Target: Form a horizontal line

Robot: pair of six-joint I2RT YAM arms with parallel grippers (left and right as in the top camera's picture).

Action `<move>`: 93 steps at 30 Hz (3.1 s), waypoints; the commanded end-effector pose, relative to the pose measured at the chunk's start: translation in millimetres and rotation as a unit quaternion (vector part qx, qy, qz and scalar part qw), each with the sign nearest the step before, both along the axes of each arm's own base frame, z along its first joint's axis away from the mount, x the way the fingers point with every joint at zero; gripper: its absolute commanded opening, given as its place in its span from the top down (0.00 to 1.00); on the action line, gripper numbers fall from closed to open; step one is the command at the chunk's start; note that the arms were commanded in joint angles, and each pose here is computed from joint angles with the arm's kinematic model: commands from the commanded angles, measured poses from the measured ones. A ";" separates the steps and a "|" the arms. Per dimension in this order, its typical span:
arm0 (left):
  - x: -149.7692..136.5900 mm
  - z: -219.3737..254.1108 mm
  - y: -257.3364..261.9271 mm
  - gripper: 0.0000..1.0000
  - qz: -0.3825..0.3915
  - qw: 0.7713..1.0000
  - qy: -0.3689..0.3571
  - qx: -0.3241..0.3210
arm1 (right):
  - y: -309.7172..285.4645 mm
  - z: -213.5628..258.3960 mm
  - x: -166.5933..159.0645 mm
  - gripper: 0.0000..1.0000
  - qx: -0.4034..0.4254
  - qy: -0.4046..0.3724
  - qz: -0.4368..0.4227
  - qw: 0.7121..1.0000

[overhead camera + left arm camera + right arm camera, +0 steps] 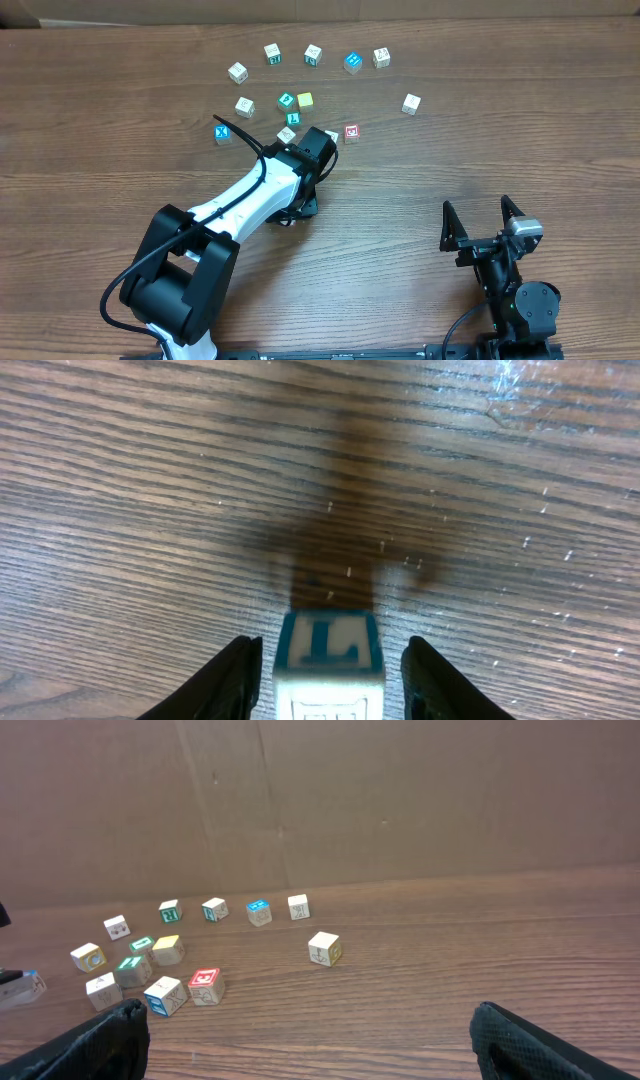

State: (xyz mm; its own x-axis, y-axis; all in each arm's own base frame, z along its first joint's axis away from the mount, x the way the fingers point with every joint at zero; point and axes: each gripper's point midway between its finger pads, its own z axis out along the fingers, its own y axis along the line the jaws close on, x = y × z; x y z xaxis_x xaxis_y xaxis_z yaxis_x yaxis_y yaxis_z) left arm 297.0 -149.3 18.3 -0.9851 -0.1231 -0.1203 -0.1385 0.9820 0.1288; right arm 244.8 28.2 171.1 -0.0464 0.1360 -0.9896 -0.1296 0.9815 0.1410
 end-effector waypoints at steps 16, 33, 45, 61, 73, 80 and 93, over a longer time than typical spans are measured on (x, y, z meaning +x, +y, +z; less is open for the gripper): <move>-2.2 -4.5 0.5 0.69 0.004 1.000 0.003 0.005 | 1.1 -0.8 -0.1 0.00 -0.003 -0.004 0.002 1.000; -11.5 -6.8 -14.0 0.60 -0.048 0.998 0.035 -0.032 | 1.1 -0.8 -0.1 0.00 -0.003 -0.004 0.002 1.000; -4.1 -6.4 -4.4 0.71 -0.038 0.999 0.025 -0.021 | 1.1 -0.8 -0.1 0.00 -0.003 -0.004 0.002 1.000; 3.9 -5.4 4.3 0.72 -0.029 1.000 0.009 -0.005 | 1.1 -0.8 -0.1 0.00 -0.003 -0.004 0.002 1.000; 4.5 -5.4 3.9 0.43 -0.022 1.000 0.007 -0.007 | 1.1 -0.8 -0.1 0.00 -0.003 -0.004 0.002 1.000; 17.8 10.6 2.0 0.28 -0.039 0.999 -0.003 -0.007 | 1.1 -0.8 -0.1 0.00 -0.003 -0.004 0.002 1.000; 152.7 232.0 -8.2 0.19 -0.060 0.962 -0.252 -0.088 | 1.1 -0.8 -0.1 0.00 -0.003 -0.004 0.002 1.000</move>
State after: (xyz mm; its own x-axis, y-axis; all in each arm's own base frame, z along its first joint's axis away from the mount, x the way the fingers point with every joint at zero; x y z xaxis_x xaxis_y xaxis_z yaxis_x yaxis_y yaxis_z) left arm 422.4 -160.6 191.5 -0.8949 -0.1150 -0.4312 -0.0890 0.9928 -0.0801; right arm 244.8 28.2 171.2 -0.0461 0.1364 -0.9896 -0.1296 0.9814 0.1413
